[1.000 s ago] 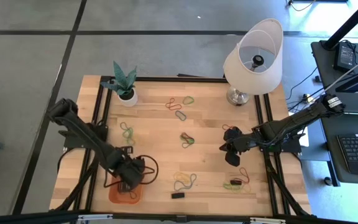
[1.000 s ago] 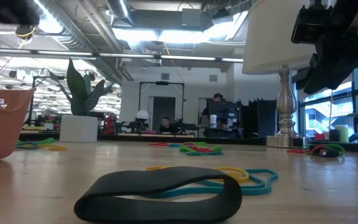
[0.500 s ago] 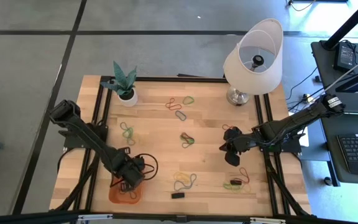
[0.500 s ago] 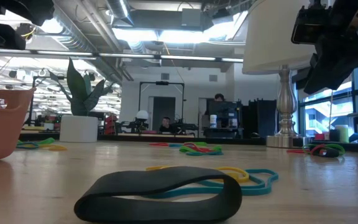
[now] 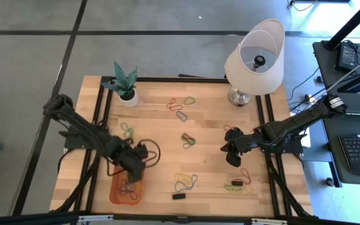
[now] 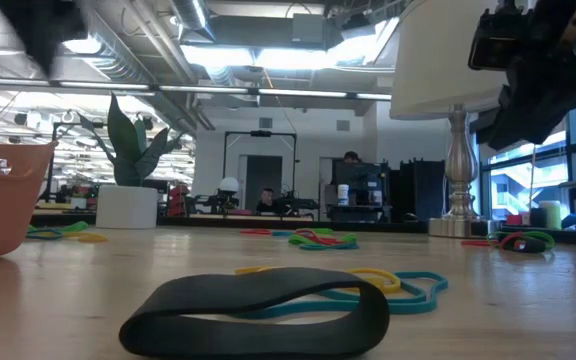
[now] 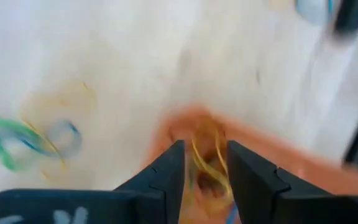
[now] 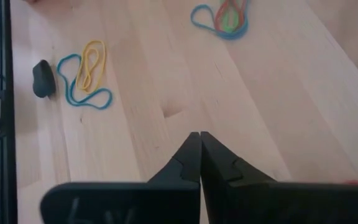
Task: Pick and place rubber bands into bin
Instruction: Put the red rubber band into the orange bin
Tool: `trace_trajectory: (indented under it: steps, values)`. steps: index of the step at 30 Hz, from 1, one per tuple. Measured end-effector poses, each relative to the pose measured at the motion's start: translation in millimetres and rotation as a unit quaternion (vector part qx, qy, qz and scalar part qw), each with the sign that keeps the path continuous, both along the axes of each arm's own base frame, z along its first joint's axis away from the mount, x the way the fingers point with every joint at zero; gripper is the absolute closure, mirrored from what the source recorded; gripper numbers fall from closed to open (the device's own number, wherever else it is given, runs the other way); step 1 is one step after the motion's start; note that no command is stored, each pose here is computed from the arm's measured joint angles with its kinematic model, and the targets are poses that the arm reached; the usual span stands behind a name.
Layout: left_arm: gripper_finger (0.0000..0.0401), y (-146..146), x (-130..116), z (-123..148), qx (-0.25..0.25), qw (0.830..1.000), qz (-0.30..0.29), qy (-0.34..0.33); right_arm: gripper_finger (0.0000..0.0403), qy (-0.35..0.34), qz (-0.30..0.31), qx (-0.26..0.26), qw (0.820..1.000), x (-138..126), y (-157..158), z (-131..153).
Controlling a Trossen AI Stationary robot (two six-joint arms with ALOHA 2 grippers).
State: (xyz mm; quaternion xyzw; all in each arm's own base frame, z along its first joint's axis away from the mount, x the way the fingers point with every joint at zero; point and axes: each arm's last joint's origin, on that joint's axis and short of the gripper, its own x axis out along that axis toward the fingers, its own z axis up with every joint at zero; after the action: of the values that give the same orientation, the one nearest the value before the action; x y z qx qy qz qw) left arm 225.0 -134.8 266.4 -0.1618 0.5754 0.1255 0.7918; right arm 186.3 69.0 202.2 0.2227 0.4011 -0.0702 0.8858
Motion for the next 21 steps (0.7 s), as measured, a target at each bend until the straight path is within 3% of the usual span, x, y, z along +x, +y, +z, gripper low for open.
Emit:
trace_trajectory:
  steps: [4,11,17,21]
  values:
    - [0.0317,27,6,20,0.044,0.997,0.017,-0.058,0.0397,-0.006,0.001,0.002,1.000,1,0,1]
    - [0.0392,72,24,23,0.091,0.994,-0.021,-0.063,0.0386,-0.022,0.000,0.008,1.000,3,1,3]
    - [0.0400,101,42,24,0.110,0.988,-0.069,-0.088,0.0397,-0.023,-0.005,0.002,1.000,3,1,3]
    - [0.0399,122,49,25,0.115,0.983,-0.091,-0.112,0.0399,-0.025,-0.044,0.015,0.999,4,-3,3]
